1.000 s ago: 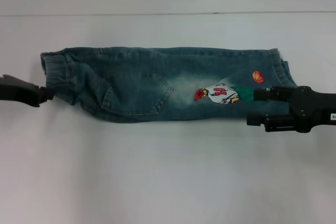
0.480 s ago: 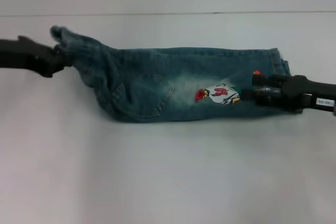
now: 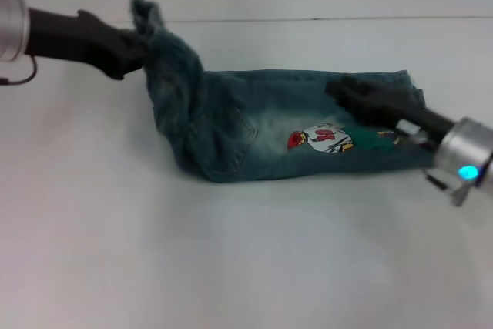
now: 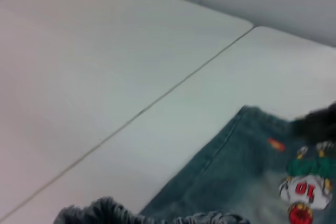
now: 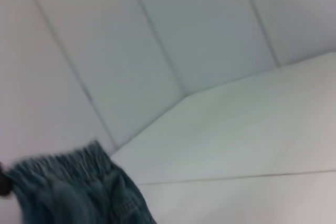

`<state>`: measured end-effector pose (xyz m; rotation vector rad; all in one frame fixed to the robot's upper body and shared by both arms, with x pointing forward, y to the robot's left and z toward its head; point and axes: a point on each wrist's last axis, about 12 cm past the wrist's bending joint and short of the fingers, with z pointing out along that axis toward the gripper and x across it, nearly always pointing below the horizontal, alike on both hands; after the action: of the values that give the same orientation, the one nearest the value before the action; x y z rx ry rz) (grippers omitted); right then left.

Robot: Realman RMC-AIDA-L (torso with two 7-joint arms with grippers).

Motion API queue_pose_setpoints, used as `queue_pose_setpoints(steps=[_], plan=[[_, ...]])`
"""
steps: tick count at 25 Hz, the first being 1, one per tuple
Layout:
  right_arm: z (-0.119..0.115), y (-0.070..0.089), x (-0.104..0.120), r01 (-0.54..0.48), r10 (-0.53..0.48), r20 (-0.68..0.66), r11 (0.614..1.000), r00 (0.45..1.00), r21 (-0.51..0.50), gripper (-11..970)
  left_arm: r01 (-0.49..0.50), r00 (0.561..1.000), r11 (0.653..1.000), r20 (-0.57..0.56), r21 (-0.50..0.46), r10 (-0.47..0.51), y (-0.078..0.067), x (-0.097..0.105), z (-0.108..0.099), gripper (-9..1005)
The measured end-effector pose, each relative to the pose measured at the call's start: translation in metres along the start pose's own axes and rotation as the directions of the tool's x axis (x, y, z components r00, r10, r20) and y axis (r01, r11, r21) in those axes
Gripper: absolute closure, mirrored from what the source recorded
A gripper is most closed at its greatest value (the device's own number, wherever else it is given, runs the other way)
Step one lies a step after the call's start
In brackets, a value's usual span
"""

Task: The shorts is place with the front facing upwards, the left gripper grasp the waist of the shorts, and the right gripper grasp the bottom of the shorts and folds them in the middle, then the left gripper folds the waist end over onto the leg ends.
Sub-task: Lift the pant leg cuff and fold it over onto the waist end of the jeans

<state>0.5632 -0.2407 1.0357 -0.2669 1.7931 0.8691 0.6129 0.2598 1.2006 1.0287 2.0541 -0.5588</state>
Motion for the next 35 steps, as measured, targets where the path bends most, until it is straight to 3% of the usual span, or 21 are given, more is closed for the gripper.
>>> queue_pose_setpoints(steps=[6,14,18,25,28,29,33,35], plan=[[0.033,0.02,0.02,0.11,-0.107,-0.048,0.992,0.993,0.058,702,-0.027,0.996,0.998,0.082,0.053,0.022,-0.007,-0.024,0.004,964],[0.068,0.042,0.02,0.151,-0.149,-0.151,0.989,0.977,0.003,929,-0.049,0.986,0.993,0.164,0.105,0.031,-0.013,-0.05,0.005,997],[0.078,0.05,0.02,0.161,-0.161,-0.188,0.987,0.969,-0.02,930,-0.049,0.986,0.992,0.163,0.112,0.03,-0.014,-0.054,0.007,994],[0.058,0.034,0.02,0.118,-0.113,-0.12,0.992,0.986,0.035,930,0.001,0.988,0.995,0.154,0.095,-0.016,-0.01,-0.04,0.005,988],[0.04,0.022,0.018,0.074,-0.072,-0.04,0.994,0.997,0.076,930,0.043,0.989,0.995,0.139,0.091,-0.056,-0.009,-0.031,0.01,986],[0.025,0.013,0.015,0.044,-0.047,0.034,0.994,0.998,0.104,930,0.068,0.989,0.993,0.125,0.092,-0.079,-0.008,-0.026,0.015,985],[0.002,0.002,0.011,0.013,-0.031,0.134,0.991,0.991,0.135,929,0.108,0.988,0.992,0.107,0.066,-0.115,-0.006,-0.019,0.023,982],[-0.009,-0.004,0.008,-0.002,-0.024,0.169,0.989,0.985,0.15,929,0.122,0.988,0.992,0.092,0.041,-0.126,-0.007,-0.016,0.03,919]])
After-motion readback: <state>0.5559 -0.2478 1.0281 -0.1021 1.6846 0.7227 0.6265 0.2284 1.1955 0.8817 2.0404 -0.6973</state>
